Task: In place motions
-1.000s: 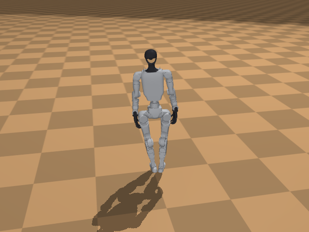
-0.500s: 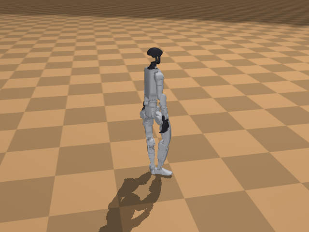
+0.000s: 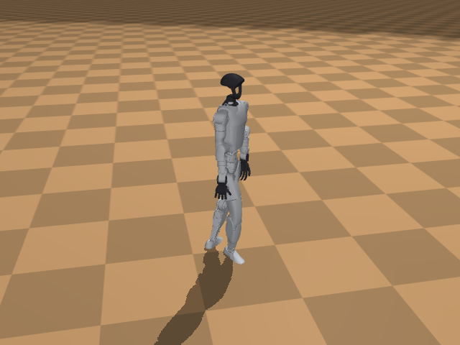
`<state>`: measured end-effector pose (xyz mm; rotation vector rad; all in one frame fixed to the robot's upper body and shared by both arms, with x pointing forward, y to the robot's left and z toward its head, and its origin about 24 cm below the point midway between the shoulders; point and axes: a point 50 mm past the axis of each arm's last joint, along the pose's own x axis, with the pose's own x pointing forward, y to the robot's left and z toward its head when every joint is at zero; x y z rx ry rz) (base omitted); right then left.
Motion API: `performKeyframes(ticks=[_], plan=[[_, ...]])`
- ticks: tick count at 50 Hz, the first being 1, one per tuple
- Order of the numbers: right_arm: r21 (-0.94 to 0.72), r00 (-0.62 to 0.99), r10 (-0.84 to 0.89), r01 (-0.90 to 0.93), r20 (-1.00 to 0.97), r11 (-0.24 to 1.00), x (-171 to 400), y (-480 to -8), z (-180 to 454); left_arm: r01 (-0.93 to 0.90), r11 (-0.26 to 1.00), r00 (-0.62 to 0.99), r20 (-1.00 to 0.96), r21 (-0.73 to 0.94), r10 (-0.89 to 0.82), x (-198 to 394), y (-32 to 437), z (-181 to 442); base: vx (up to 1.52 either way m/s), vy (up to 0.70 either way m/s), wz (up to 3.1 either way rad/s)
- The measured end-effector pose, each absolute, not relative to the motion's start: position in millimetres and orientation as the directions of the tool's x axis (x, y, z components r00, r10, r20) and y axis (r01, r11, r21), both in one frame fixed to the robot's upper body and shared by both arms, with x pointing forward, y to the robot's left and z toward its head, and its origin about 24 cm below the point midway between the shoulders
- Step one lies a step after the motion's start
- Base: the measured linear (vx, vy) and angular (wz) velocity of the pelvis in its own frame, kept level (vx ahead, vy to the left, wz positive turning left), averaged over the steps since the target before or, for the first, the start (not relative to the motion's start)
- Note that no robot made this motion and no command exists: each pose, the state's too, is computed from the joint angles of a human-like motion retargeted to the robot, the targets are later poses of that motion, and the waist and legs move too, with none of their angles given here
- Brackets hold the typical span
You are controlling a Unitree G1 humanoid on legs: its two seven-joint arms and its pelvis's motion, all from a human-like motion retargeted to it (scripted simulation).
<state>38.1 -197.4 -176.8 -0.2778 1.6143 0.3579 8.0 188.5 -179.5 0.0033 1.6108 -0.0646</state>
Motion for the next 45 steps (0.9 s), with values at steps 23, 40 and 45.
performKeyframes(ticks=[23, 40, 45], plan=[[-0.034, -0.006, -0.039, -0.360, -0.999, 0.932, 61.3, -209.3, -172.9, -0.050, 0.997, 0.044, -0.998, -0.051, -0.048, 22.4, 187.9, -180.1, -0.27, 0.03, -1.56], [-0.010, -0.147, -0.057, -0.300, -0.987, 0.954, 11.9, -203.1, -176.9, -0.066, 0.996, -0.070, -0.996, -0.058, -0.062, -9.3, 175.7, -180.8, 0.09, 0.00, -0.88], [0.049, -0.156, 0.007, -0.260, -0.988, 0.964, 0.3, -194.1, -178.5, 0.039, 0.998, -0.026, -0.999, -0.048, -0.047, 8.8, 187.4, -180.2, 0.18, -0.04, -0.28]])
